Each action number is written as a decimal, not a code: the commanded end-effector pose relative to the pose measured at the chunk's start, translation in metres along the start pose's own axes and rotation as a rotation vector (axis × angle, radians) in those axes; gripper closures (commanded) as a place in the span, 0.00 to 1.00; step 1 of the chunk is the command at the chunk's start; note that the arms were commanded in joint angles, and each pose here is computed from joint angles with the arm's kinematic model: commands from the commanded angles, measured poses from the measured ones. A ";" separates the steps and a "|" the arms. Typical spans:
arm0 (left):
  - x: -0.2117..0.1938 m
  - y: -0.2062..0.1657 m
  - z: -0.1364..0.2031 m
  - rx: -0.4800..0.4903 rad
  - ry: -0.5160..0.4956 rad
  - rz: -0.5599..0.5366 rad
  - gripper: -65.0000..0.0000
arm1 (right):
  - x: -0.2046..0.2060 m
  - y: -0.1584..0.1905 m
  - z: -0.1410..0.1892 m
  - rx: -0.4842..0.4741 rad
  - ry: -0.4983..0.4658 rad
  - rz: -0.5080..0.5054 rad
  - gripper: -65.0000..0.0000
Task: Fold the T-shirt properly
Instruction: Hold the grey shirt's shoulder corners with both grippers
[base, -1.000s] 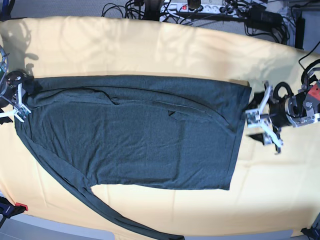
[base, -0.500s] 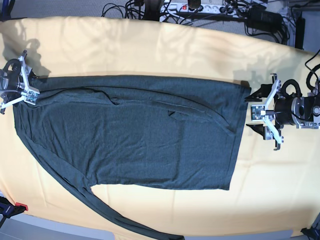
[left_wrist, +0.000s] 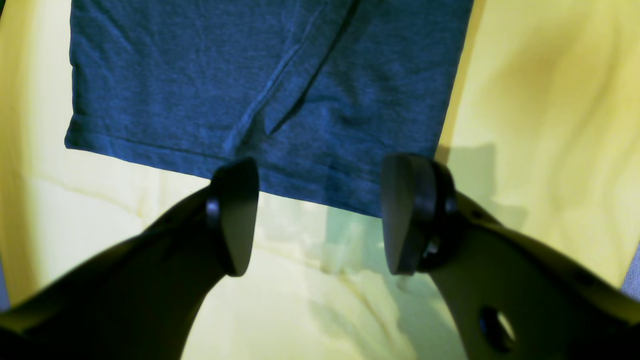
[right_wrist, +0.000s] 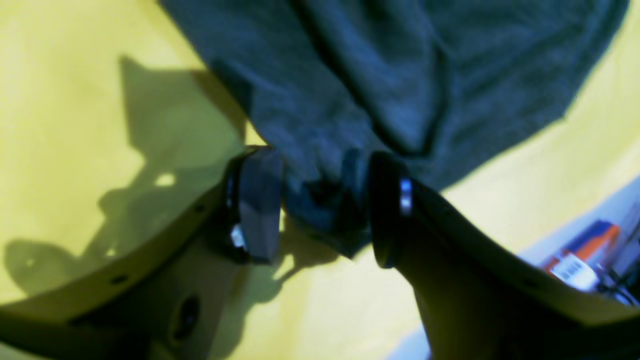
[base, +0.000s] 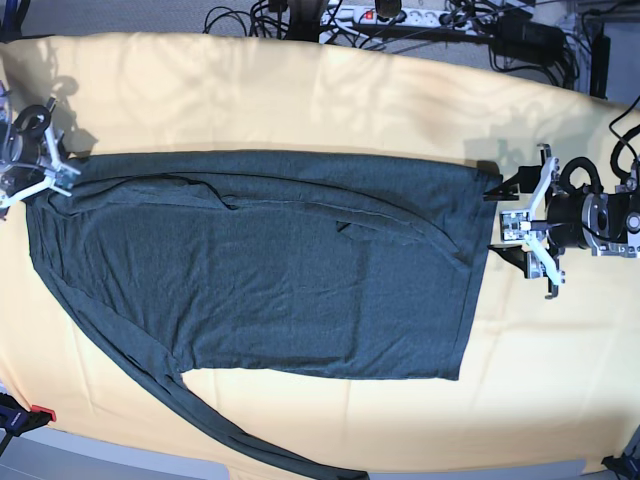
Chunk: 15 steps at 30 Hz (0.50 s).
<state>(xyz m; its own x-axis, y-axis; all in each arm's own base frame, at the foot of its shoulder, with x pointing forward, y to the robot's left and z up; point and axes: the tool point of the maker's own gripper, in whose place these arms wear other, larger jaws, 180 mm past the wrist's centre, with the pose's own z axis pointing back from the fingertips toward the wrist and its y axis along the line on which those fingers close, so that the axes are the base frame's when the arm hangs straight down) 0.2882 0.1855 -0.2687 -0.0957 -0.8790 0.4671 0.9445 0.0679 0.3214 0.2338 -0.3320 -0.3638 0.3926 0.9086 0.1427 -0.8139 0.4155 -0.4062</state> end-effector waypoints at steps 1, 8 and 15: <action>0.004 0.010 0.010 0.030 -0.012 -0.009 0.41 | -0.005 -0.014 0.005 -0.031 0.019 0.022 0.54; 0.004 0.010 0.010 0.030 -0.013 -0.009 0.41 | -0.021 -0.024 -0.001 -0.096 0.060 0.005 0.58; 0.004 0.010 0.010 0.030 -0.013 -0.008 0.41 | -0.032 -0.027 -0.006 -0.125 0.078 -0.046 1.00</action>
<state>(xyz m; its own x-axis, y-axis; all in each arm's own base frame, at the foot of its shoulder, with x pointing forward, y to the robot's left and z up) 0.2882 0.1853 -0.2686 -0.0959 -0.8786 0.4678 0.9445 0.0681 0.3215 0.2377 -0.3591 -0.3744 0.4617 0.8775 0.1296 -0.7523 0.4648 -0.4670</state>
